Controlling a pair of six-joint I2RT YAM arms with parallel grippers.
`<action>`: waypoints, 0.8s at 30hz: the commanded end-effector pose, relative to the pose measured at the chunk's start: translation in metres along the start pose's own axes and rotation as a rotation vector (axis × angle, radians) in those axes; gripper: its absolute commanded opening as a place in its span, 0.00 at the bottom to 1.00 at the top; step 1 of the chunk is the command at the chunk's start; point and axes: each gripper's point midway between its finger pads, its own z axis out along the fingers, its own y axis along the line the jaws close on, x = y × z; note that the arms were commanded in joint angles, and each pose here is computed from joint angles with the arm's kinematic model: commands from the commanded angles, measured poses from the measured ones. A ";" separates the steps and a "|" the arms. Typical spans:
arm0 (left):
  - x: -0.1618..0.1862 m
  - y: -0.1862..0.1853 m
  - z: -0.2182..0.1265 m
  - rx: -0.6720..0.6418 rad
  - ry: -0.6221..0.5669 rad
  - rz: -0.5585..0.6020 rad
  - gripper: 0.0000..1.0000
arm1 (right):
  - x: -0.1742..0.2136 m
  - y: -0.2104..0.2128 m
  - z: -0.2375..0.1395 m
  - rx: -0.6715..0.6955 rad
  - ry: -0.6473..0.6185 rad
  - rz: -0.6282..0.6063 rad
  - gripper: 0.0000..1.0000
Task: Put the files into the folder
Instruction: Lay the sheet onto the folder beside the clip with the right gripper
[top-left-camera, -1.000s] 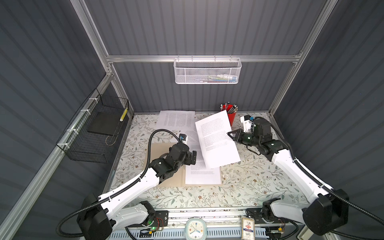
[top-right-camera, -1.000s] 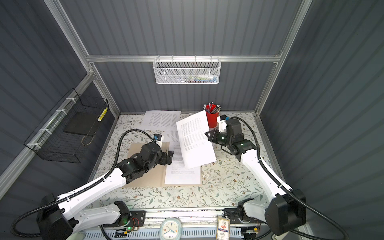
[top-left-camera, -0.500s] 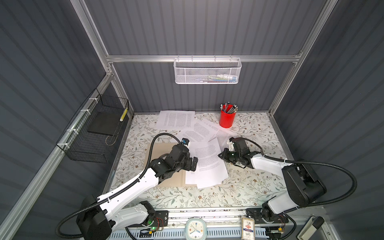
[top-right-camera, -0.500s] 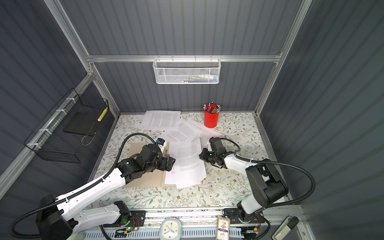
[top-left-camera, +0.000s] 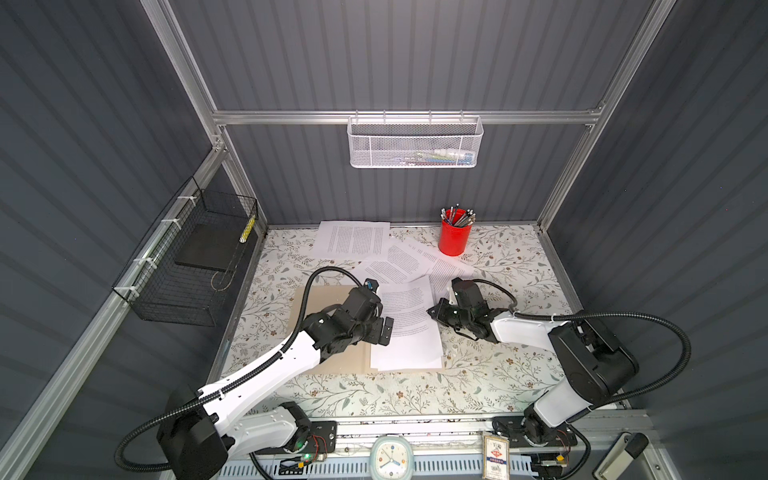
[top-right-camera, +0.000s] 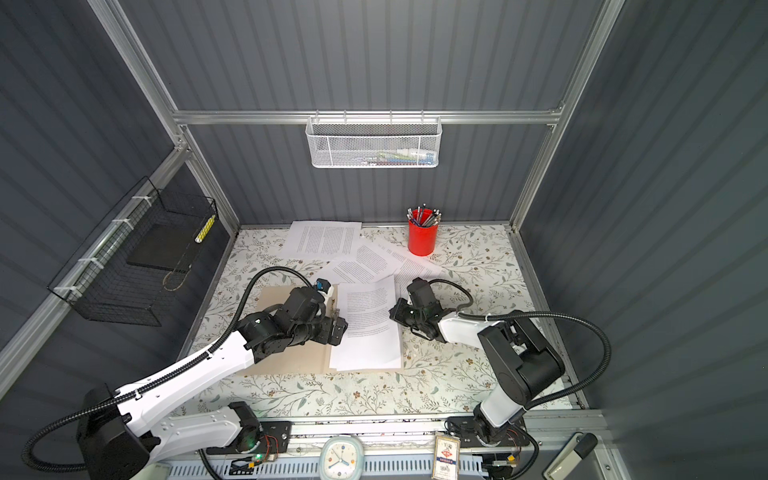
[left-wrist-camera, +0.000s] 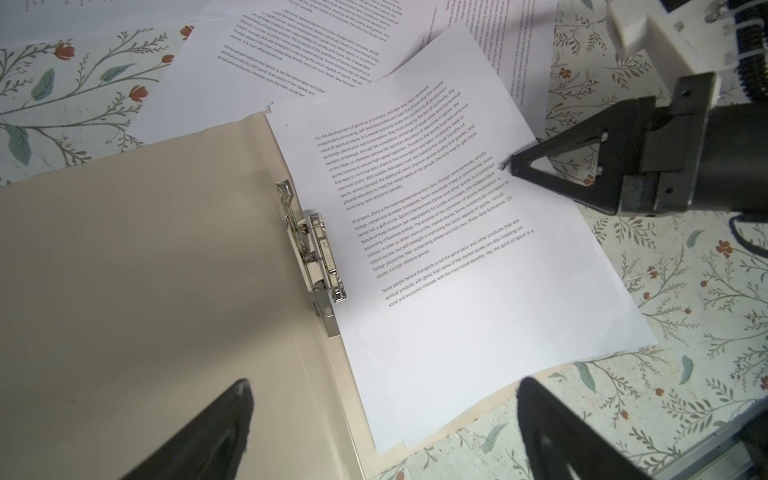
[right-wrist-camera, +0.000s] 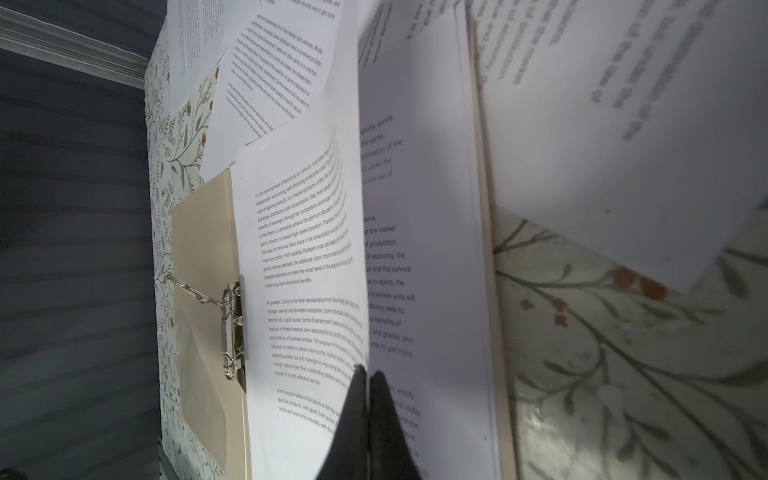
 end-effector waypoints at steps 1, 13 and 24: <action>-0.003 0.003 -0.003 -0.017 0.003 -0.011 1.00 | -0.002 0.002 0.005 -0.004 -0.023 0.021 0.00; -0.002 0.003 -0.001 -0.018 0.006 -0.009 1.00 | 0.004 -0.001 0.005 0.024 -0.051 0.051 0.00; 0.000 0.002 0.000 -0.015 0.011 -0.007 1.00 | 0.015 -0.004 0.007 0.029 -0.046 0.076 0.00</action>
